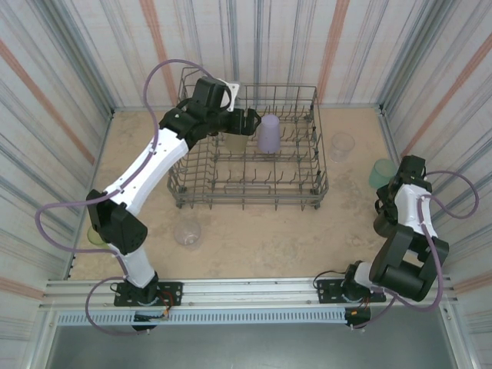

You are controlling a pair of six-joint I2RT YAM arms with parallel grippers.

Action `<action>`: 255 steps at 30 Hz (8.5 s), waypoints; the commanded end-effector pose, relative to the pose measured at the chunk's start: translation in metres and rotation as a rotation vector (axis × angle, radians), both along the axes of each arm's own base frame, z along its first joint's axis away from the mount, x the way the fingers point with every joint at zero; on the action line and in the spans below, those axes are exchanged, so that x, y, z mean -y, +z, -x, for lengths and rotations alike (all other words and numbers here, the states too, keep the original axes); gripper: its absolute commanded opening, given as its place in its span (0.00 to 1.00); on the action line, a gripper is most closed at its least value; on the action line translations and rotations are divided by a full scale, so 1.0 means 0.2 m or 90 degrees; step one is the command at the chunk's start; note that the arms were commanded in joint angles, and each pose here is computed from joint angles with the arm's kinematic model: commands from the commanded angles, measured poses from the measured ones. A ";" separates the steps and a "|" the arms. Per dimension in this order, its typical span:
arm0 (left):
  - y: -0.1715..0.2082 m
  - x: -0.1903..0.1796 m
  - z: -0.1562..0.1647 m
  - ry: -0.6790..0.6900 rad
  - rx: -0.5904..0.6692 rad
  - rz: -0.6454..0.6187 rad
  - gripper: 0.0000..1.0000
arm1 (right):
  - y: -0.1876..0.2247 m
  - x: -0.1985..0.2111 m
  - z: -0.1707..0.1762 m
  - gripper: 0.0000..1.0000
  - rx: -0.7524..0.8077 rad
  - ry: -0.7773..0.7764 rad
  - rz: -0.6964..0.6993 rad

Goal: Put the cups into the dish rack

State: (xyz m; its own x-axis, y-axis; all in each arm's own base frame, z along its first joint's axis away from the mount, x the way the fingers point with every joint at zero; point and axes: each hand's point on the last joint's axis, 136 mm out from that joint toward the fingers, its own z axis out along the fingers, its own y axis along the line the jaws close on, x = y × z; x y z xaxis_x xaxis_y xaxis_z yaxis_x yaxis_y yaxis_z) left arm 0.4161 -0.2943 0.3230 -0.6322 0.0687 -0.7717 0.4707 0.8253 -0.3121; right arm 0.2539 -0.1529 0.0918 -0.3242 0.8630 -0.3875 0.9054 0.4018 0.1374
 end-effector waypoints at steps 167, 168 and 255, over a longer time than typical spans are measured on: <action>0.25 0.21 -0.23 0.013 -0.367 0.512 0.99 | 1.71 -1.95 -0.68 0.00 1.075 0.907 -0.093; 0.25 0.22 -0.22 0.012 -0.368 0.513 0.99 | 1.71 -1.95 -0.68 0.00 1.081 0.904 -0.095; 0.14 0.58 -0.53 0.000 -0.153 0.437 0.00 | 1.46 -1.20 -0.35 0.99 0.877 0.716 0.132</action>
State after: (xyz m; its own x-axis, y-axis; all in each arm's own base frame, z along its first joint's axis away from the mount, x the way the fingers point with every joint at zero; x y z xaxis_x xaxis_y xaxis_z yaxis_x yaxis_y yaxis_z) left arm 0.5236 -0.4027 0.3106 -0.8557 -0.3650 -0.3669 0.1954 0.4285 -0.8821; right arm 0.3355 0.1012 0.3882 -0.0689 0.4139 -0.9077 -0.5436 0.7474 0.3820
